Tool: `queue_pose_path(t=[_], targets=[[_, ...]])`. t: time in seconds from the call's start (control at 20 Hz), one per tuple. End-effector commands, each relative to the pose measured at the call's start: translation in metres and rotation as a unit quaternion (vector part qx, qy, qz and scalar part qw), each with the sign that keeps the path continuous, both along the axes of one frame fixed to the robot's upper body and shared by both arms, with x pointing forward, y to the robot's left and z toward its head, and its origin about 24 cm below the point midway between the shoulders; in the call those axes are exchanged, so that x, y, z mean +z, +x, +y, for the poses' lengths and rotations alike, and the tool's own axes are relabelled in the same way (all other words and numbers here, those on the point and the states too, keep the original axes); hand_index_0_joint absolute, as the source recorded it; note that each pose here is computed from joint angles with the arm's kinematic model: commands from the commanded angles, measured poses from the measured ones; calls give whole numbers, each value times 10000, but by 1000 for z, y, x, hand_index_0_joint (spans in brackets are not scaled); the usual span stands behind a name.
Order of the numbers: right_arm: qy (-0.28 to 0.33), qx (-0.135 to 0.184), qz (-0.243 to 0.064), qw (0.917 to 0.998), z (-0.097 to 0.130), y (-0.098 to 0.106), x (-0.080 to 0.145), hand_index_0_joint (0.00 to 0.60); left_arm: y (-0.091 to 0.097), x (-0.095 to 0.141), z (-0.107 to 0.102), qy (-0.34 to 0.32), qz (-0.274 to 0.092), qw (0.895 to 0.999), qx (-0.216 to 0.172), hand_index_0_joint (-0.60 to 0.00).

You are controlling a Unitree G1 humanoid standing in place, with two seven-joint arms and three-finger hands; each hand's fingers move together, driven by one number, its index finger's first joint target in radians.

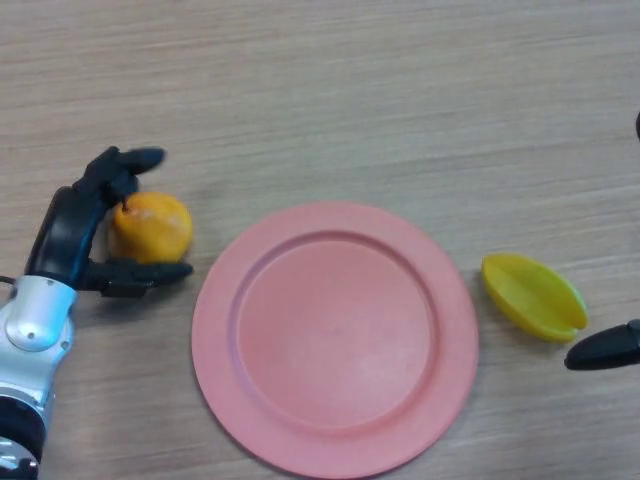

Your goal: Pick up the yellow pear and place it on the plate

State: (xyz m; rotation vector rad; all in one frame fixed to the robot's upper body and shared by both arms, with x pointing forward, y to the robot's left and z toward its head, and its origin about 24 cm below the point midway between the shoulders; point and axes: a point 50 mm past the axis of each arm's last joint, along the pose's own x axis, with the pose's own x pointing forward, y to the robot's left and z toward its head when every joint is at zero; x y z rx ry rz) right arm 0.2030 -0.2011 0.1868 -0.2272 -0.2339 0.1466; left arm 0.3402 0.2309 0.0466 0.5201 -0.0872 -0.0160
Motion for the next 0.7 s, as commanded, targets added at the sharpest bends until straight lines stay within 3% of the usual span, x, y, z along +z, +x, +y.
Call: queue_pose_path(t=[0.05,0.25,0.45,0.55,0.7], targets=[[-200,-263,-1006,9944,-7,-14,30,0,9,42,-2,219,-1111,9930,-340,-600],[-250,-262,-945,9949,-5,-14,30,0,8,47,3,202,-1224,9918,-312,-600],[-268,-268,-1025,9940,-3,-16,32,0,3,73,4,-80,-1778,9834,-358,-600],[-311,-285,-1050,9936,-3,-17,33,0,-6,87,-8,-355,-1925,9784,-666,-600],[-208,-337,-1121,9929,-4,-18,33,0,-25,97,-32,-833,-1716,9747,-1161,-600]])
